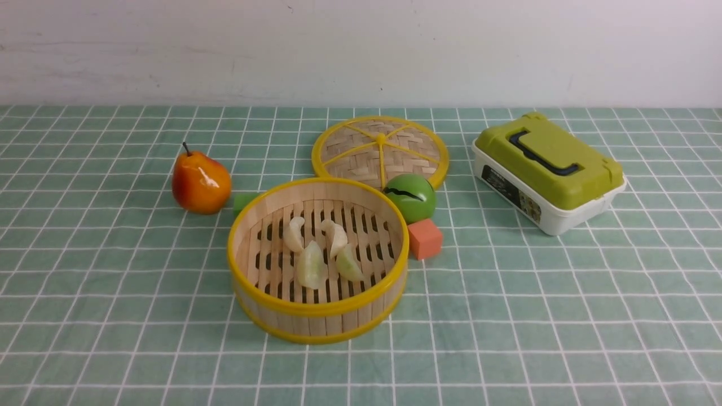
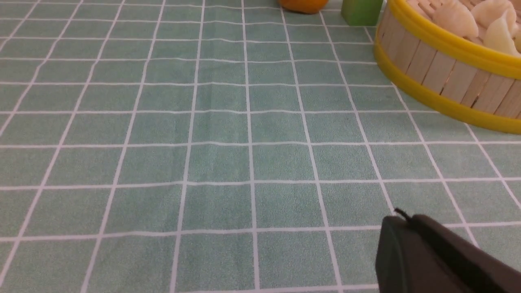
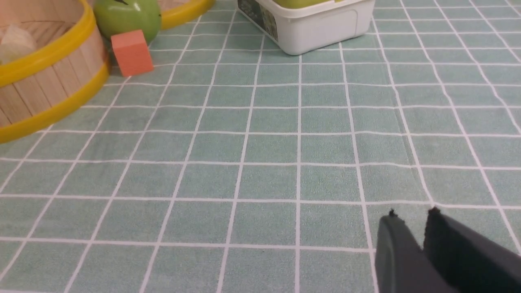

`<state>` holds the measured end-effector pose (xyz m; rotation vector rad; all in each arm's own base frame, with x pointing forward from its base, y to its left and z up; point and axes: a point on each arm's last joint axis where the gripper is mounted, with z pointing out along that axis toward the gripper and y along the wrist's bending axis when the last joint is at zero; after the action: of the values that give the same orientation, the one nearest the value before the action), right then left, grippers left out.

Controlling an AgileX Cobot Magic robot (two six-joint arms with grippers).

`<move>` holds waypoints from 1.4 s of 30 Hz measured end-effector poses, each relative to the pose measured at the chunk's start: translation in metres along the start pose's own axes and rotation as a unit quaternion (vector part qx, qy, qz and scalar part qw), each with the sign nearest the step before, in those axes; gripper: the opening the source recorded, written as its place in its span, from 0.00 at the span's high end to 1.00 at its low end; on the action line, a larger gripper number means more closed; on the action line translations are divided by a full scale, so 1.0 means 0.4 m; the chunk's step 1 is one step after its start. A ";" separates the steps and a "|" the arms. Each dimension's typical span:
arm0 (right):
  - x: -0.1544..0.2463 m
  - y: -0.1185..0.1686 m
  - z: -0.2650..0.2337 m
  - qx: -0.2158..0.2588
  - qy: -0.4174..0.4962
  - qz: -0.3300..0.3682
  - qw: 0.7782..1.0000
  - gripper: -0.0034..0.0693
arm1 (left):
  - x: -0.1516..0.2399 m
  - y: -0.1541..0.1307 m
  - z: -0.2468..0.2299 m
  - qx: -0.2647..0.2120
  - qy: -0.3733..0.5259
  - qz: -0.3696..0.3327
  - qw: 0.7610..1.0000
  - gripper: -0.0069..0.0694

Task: Put the dumplings into the steamer on the table with the blue tablecloth.

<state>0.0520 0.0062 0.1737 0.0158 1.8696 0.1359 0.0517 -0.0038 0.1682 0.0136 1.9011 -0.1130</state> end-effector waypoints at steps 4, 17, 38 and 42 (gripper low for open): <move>0.000 0.000 0.000 0.000 0.000 0.000 1.000 0.80 | 0.000 0.000 0.000 0.000 0.000 0.000 1.000 0.93; 0.000 0.000 0.000 0.000 0.000 0.000 1.000 0.80 | 0.000 0.000 0.000 0.000 0.000 0.000 1.000 0.93; 0.000 0.000 0.000 0.000 0.000 0.000 1.000 0.80 | 0.000 0.000 0.000 0.000 0.000 0.000 1.000 0.92; 0.000 0.000 0.000 0.000 0.000 0.000 1.000 0.80 | 0.000 0.000 0.000 0.000 0.000 0.000 1.000 0.91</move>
<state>0.0520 0.0062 0.1737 0.0158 1.8696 0.1359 0.0517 -0.0038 0.1682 0.0136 1.9011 -0.1130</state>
